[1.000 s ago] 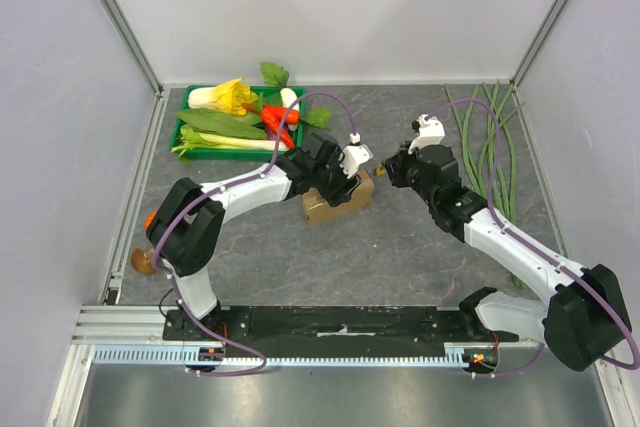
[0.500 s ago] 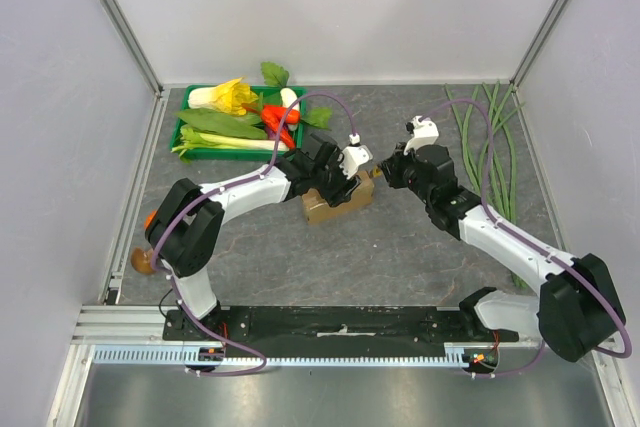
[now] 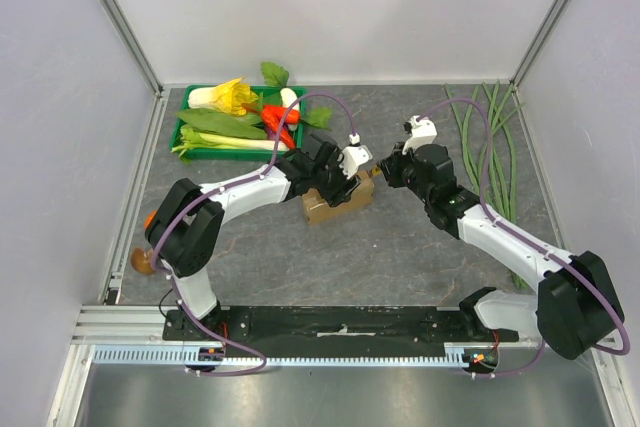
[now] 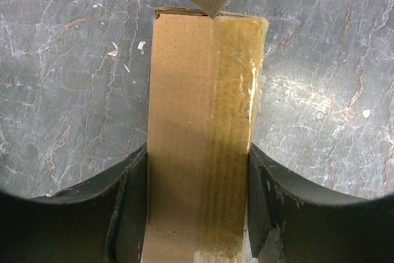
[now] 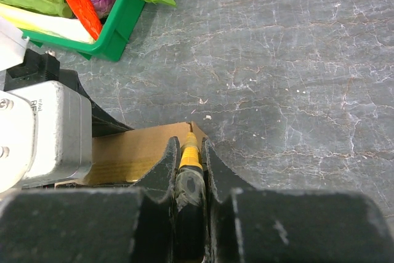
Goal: Unpack the express box
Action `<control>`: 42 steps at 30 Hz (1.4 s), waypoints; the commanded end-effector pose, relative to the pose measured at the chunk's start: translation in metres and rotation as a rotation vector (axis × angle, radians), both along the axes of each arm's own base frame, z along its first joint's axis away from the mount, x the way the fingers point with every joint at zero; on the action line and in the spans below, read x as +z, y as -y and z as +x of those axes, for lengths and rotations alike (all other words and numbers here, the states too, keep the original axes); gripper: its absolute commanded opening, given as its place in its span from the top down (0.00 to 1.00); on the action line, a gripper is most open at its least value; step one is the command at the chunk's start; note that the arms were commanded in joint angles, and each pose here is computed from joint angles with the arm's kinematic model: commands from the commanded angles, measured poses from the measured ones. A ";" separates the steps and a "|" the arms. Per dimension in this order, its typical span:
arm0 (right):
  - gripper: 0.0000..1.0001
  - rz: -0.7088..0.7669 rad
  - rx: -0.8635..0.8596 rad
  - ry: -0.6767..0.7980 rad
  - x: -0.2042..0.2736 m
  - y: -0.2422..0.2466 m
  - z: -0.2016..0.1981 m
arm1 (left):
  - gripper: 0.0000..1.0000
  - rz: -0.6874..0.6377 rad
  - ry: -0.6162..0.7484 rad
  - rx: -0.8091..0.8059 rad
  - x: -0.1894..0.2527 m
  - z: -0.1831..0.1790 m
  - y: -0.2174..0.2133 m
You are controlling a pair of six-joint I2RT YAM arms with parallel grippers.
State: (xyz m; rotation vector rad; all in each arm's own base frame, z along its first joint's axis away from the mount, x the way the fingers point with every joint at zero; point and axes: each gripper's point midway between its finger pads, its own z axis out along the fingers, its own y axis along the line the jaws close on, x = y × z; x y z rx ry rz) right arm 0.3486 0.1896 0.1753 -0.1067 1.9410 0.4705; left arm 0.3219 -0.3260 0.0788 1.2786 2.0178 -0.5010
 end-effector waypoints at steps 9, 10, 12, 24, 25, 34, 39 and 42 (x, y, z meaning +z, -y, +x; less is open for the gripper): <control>1.00 -0.001 -0.008 0.055 0.003 -0.003 0.018 | 0.43 0.099 -0.107 -0.013 -0.036 -0.024 -0.018; 1.00 -0.007 -0.008 0.053 0.002 -0.003 0.018 | 0.43 0.099 -0.104 -0.015 -0.036 -0.024 -0.018; 1.00 -0.012 -0.008 0.053 0.002 -0.002 0.018 | 0.43 0.102 -0.108 -0.015 -0.038 -0.024 -0.018; 1.00 -0.090 0.021 0.069 -0.007 0.010 0.005 | 0.44 0.135 -0.105 0.010 -0.044 -0.019 -0.023; 1.00 -0.089 0.024 0.072 -0.007 0.011 0.002 | 0.44 0.138 -0.107 0.011 -0.045 -0.020 -0.023; 1.00 -0.078 0.035 0.102 0.005 0.010 0.002 | 0.45 0.143 -0.115 0.015 -0.049 -0.020 -0.024; 1.00 -0.067 0.067 0.104 0.007 0.004 0.002 | 0.45 0.140 -0.117 0.013 -0.048 -0.019 -0.022; 1.00 -0.044 0.064 0.127 0.018 0.002 0.002 | 0.45 0.147 -0.119 0.015 -0.050 -0.019 -0.024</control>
